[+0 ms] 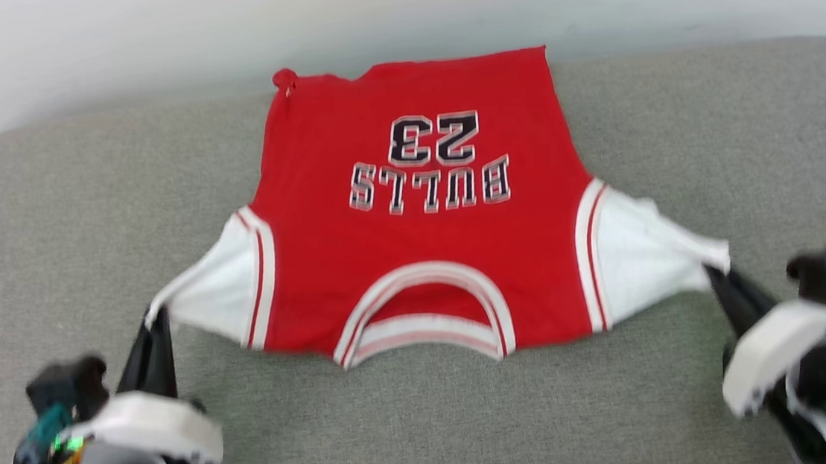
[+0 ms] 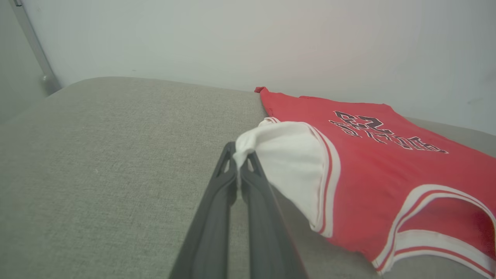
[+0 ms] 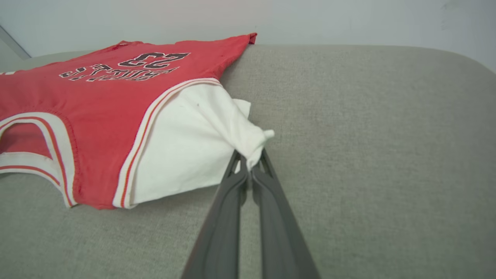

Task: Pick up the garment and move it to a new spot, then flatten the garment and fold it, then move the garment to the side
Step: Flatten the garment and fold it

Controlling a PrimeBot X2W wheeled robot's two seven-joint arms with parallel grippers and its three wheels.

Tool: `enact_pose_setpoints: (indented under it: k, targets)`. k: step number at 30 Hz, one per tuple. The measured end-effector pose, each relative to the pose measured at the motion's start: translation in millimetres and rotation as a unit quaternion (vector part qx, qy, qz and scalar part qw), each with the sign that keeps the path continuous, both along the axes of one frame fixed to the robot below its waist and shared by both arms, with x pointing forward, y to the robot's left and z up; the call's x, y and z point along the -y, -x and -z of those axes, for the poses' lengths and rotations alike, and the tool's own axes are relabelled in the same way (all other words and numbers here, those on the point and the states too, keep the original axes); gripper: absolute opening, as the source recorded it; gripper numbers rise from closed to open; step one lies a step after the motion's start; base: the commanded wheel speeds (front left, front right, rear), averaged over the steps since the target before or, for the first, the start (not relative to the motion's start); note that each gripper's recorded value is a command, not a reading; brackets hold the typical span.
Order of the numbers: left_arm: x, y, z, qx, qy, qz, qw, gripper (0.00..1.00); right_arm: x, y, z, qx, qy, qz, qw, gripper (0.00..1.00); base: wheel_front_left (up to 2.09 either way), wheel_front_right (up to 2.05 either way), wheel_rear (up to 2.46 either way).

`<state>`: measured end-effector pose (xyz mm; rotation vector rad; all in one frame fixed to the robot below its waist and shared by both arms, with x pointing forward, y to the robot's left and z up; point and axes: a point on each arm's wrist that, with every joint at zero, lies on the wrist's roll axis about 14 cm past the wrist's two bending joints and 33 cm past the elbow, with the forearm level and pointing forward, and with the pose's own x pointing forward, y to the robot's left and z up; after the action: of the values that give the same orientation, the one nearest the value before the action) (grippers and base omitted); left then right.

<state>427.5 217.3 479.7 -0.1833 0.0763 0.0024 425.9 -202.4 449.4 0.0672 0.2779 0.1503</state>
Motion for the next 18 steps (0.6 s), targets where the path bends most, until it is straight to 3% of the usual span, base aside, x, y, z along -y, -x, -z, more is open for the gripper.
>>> enact_pose_setpoints:
  k: [3, 4, 7, 14, 15, 16, 17, 18]
  targets:
    - [-6.6, 30.0, 7.6, -0.023, -0.007, -0.013, 1.000, 0.00, -3.2, 36.5, 12.5, -0.033, -0.010, 0.007, 0.999, 0.00, 0.00, 0.00, 0.00]
    - [-6.8, 58.3, 17.2, -0.054, -0.007, -0.020, 0.998, 0.00, -2.1, 72.7, 23.7, -0.074, -0.008, 0.017, 0.997, 0.00, 0.00, 0.00, 0.00]
    - [-8.7, 85.8, 29.4, -0.088, -0.001, -0.032, 0.996, 0.00, -7.0, 107.0, 32.7, -0.118, -0.012, 0.021, 0.993, 0.00, 0.00, 0.00, 0.00]
    - [-9.3, 130.2, 45.7, -0.137, 0.007, -0.047, 0.989, 0.00, -16.1, 178.3, 64.6, -0.255, -0.020, 0.023, 0.966, 0.00, 0.00, 0.00, 0.00]
    - [-8.1, 132.2, 44.9, -0.136, 0.009, -0.047, 0.990, 0.00, -18.8, 181.7, 65.8, -0.265, -0.023, 0.020, 0.964, 0.10, 0.00, 0.00, 0.00]
    - [-6.6, 133.1, 43.8, -0.134, 0.011, -0.047, 0.990, 0.00, -20.7, 182.9, 65.9, -0.270, -0.022, 0.017, 0.962, 0.36, 0.00, 0.00, 0.00]
    - [-5.3, 133.8, 42.7, -0.132, 0.011, -0.046, 0.990, 0.00, -22.0, 180.4, 62.9, -0.266, -0.024, 0.015, 0.964, 0.80, 0.00, 0.00, 0.00]
    - [-4.4, 133.3, 39.5, -0.125, 0.011, -0.046, 0.991, 0.00, -22.9, 177.2, 59.7, -0.260, -0.024, 0.012, 0.965, 1.00, 0.00, 0.00, 0.00]
